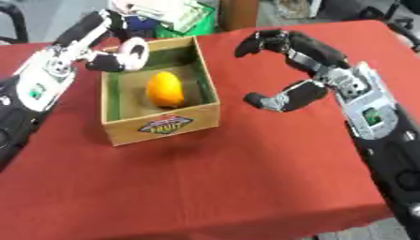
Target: Pick up objects on the table and place them in the box.
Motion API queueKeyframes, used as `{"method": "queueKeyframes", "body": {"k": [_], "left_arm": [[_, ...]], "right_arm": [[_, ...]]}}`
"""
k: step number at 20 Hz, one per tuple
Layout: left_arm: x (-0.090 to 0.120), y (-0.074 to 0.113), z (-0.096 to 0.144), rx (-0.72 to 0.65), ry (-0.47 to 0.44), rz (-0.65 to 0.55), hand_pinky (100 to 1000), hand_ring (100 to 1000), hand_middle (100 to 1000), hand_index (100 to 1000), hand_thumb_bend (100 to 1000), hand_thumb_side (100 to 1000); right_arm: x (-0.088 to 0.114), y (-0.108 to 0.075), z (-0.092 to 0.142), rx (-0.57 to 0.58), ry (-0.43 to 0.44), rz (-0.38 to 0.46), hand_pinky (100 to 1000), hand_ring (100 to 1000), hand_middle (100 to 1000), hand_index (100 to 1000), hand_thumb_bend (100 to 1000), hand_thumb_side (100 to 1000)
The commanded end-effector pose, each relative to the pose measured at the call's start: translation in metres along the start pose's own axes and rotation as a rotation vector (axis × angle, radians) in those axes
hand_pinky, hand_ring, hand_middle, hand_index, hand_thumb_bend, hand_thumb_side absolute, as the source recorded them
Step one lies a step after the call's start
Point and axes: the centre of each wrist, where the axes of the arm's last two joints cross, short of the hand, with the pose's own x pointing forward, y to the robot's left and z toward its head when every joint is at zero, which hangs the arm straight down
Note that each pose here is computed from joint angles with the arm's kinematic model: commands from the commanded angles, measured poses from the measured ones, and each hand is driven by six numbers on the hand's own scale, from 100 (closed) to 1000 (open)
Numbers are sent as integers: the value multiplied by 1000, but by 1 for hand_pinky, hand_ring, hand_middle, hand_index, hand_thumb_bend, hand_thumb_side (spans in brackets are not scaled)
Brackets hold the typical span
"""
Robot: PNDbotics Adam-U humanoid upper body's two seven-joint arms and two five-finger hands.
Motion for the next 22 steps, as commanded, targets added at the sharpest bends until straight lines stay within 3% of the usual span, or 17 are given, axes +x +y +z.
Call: {"method": "queueKeyframes", "body": {"k": [1,2,3,5,6,9,11,14,18,22], "left_arm": [[-2,6,-1,-36,-15,0,750,655,662,750,575,318],[-4,7,0,-42,-9,16,752,663,672,756,576,330],[-5,9,2,-41,-3,34,774,707,735,789,577,426],[-6,13,4,-12,3,71,790,726,755,802,548,450],[-5,17,5,12,0,85,791,725,754,801,538,442],[-3,31,13,109,-24,117,789,671,691,763,400,270],[-2,39,24,182,-35,159,787,644,654,739,322,246],[4,52,52,293,-33,362,776,613,615,717,249,226],[6,45,93,388,42,580,774,599,600,715,198,210],[8,34,123,486,110,690,774,590,587,702,197,200]], "right_arm": [[0,-10,-2,48,-42,47,741,832,770,830,382,557],[-1,-9,-1,49,-40,46,741,832,770,830,382,557],[-1,-9,0,50,-38,44,741,832,769,830,381,557],[-1,-9,1,51,-33,43,741,832,769,830,378,554],[-2,-8,2,51,-30,42,741,832,769,830,377,554],[-3,-9,7,48,-17,41,740,832,769,830,373,550],[-3,-10,11,42,-5,41,739,832,768,829,370,542],[-4,-11,20,26,22,39,736,832,766,828,363,532],[-3,-14,34,-23,64,21,723,839,756,822,335,485],[0,-19,48,-94,106,-7,707,834,743,812,331,438]]}}
